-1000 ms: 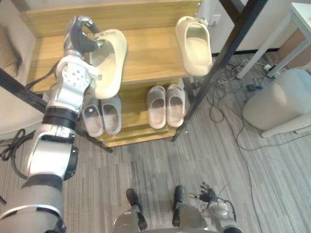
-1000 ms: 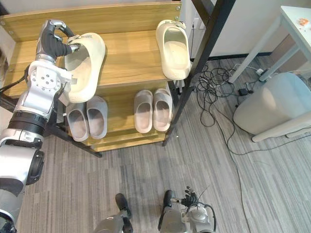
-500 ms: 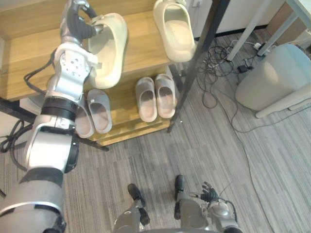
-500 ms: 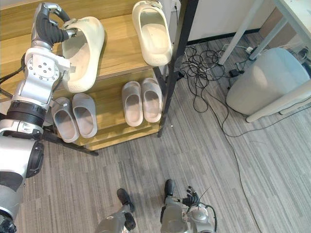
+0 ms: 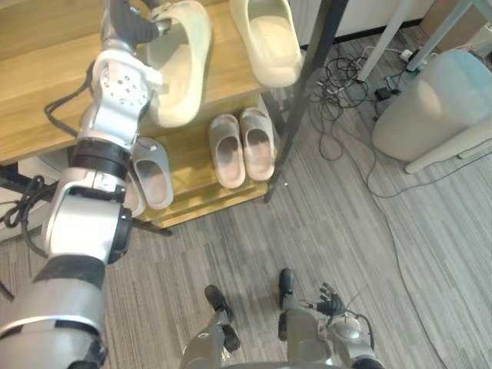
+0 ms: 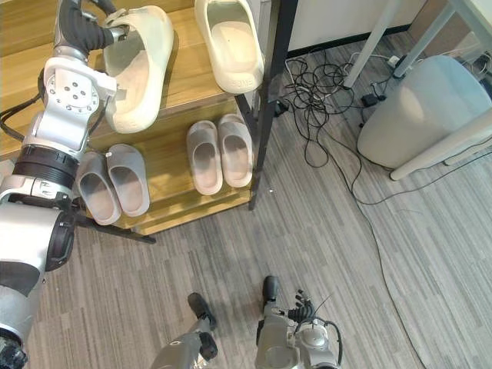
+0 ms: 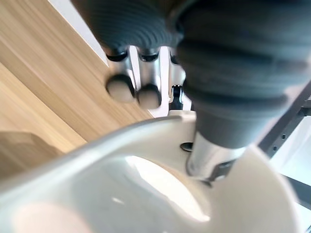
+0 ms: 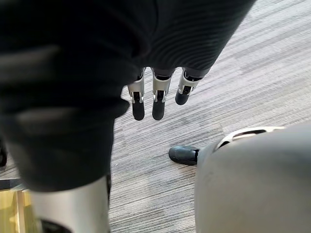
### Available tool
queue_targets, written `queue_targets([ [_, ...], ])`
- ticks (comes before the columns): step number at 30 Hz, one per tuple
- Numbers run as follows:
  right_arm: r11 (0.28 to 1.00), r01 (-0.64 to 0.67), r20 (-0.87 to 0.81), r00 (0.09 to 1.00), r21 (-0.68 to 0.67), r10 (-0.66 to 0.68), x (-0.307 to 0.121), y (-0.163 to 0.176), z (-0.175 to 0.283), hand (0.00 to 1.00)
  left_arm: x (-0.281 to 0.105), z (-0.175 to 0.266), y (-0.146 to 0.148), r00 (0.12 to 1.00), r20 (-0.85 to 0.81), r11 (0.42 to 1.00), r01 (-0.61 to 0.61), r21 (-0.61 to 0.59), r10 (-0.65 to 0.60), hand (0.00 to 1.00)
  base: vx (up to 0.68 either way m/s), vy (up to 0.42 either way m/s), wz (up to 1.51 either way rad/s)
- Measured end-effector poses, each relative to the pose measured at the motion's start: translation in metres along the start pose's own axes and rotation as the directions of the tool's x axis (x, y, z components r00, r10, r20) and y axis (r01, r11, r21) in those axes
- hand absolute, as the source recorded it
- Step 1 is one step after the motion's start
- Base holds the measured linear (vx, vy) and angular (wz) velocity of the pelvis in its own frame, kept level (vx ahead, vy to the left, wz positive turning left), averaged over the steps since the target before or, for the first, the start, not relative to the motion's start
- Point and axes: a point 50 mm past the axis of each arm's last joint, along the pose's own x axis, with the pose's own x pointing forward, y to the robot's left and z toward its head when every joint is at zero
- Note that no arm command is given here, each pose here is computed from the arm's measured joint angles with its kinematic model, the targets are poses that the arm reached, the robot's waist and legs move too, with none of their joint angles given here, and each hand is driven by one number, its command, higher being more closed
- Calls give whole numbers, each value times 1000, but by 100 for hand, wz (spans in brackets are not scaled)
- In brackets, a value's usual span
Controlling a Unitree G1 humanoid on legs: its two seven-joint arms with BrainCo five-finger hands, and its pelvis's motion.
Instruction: Organize the slippers on the shoe rack
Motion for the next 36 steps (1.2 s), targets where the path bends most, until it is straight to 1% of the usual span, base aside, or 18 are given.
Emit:
queue_targets([
  [8,1000,1,30,1000,11,-1,-2,1,3,0,5,16,-8,1000,23,999,-9,-51,10,0,-2,56,-6],
  [10,1000,1,31,1000,15,-2,-3,2,2,0,4,19,-14,1000,24,997,3,-72,-1,0,-2,60,-3],
  [18,1000,1,34,999,21,-1,-5,2,0,0,2,23,-24,1000,23,993,22,-113,-20,0,-5,64,4],
  [25,1000,3,20,1000,13,-3,-5,0,-2,0,0,23,-27,999,21,989,28,-144,-25,0,-8,66,19],
  [31,1000,5,-3,1000,-6,-5,-3,-3,-5,0,-13,13,-32,999,19,983,35,-179,-32,0,-12,71,21],
  [36,1000,7,-24,1000,-14,-7,-2,-4,-8,0,-40,-4,-37,1000,11,962,19,-272,-16,0,-7,54,18],
])
